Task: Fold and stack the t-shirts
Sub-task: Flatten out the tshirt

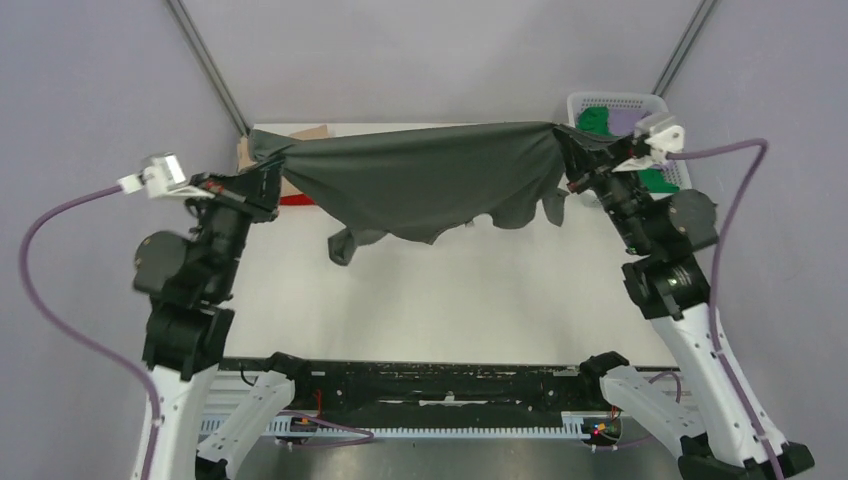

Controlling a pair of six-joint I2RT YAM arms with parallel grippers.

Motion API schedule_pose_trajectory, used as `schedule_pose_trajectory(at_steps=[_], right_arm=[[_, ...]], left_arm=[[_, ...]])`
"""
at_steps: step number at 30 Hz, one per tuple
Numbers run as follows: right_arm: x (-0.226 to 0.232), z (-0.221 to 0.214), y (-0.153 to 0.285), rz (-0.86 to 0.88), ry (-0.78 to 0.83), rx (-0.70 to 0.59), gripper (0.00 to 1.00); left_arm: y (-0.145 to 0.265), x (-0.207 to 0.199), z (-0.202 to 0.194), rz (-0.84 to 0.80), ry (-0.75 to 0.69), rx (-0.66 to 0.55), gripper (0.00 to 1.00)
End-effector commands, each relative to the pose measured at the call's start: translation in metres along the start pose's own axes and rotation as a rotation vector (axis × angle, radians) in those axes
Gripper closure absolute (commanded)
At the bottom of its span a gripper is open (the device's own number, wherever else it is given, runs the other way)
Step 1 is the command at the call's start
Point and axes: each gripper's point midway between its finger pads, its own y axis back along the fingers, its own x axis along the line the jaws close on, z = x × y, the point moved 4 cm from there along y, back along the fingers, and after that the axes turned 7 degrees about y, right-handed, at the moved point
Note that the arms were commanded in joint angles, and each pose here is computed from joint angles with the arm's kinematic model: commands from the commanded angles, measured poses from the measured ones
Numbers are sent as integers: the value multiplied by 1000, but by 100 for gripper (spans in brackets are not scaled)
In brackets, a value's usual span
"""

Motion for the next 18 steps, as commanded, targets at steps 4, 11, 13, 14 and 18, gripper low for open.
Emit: schedule_pose_trajectory(at_steps=[4,11,13,14,18], right_arm=[[14,120,45,113,88,-216,100],[10,133,62,77,89,-232,100],[4,117,53,35,76,-187,100],[0,105,46,10,71,-155,100],[-18,40,14,-96,88,7,100]], left_arm=[[81,-84,81,-345,-47,-177,98],[75,-95,94,-347,-68,-193,98],[52,-87,84,-300,-70,-160,98],[41,-82,79,-274,-73,-143,98],[-25,-37,37,-80,-85,-64,98]])
